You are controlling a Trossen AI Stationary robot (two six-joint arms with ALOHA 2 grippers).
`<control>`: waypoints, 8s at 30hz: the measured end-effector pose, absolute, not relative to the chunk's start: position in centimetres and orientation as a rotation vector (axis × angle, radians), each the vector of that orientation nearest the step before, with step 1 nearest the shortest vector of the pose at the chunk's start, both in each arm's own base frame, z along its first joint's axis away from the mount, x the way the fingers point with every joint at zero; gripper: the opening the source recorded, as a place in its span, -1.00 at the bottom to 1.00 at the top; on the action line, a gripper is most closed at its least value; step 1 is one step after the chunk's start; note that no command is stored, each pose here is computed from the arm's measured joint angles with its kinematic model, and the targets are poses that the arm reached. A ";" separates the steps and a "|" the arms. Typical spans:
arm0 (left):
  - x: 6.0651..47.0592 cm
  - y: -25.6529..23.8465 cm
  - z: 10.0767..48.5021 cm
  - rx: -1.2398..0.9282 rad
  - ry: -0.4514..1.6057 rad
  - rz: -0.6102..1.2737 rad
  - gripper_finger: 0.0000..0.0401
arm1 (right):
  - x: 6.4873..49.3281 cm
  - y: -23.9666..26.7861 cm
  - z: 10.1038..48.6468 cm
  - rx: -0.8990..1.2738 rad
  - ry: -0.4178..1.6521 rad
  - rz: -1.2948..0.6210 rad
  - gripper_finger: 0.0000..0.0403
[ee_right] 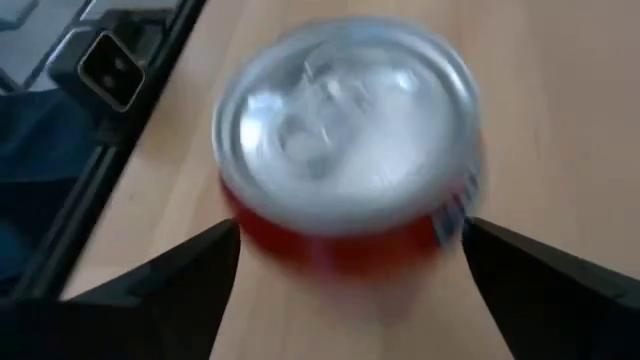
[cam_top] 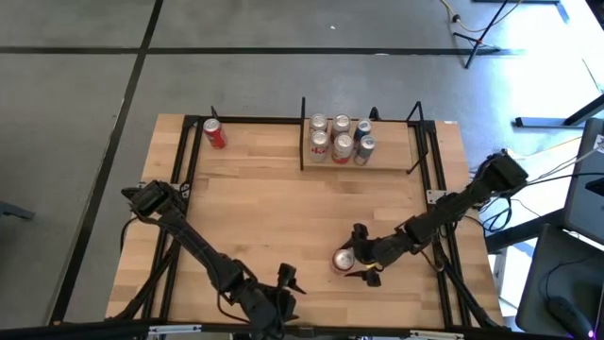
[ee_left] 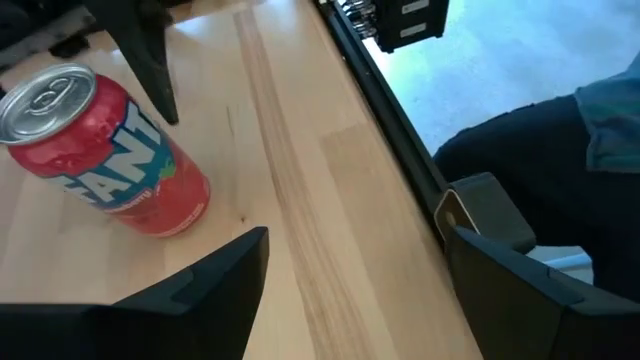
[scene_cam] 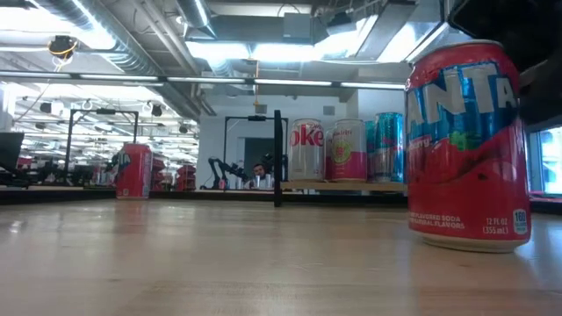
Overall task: Place canned beverage on shelf
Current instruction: Put the bottom red soda can on the shelf, then put the red soda can on the shelf aligned with the other red soda can
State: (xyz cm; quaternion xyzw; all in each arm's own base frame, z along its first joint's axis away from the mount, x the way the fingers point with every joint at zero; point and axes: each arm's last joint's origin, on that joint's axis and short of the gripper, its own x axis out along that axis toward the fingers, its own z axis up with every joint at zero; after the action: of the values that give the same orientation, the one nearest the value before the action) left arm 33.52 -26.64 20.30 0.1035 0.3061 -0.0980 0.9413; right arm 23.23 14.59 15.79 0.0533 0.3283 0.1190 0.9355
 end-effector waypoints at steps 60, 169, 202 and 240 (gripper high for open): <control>40.9 -19.4 12.7 0.213 0.651 0.037 0.44 | 20.6 16.6 13.5 0.144 0.675 -0.130 0.68; 27.8 -17.0 18.2 0.260 0.777 0.081 0.44 | 14.8 0.9 32.4 -0.031 0.848 -0.468 0.31; 28.0 -4.6 18.7 0.286 0.749 -0.152 0.44 | 13.2 -17.5 28.9 0.202 0.883 -0.537 0.31; 28.2 -4.0 18.7 0.171 0.748 -0.089 0.44 | 13.0 -18.5 32.0 0.331 0.889 -0.630 0.53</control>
State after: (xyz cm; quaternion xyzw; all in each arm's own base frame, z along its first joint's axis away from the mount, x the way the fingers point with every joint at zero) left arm 28.18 -4.02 18.72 0.0833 0.3648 -0.0433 0.9263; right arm 13.00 -18.48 32.02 0.1569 0.4210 -0.2983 0.8421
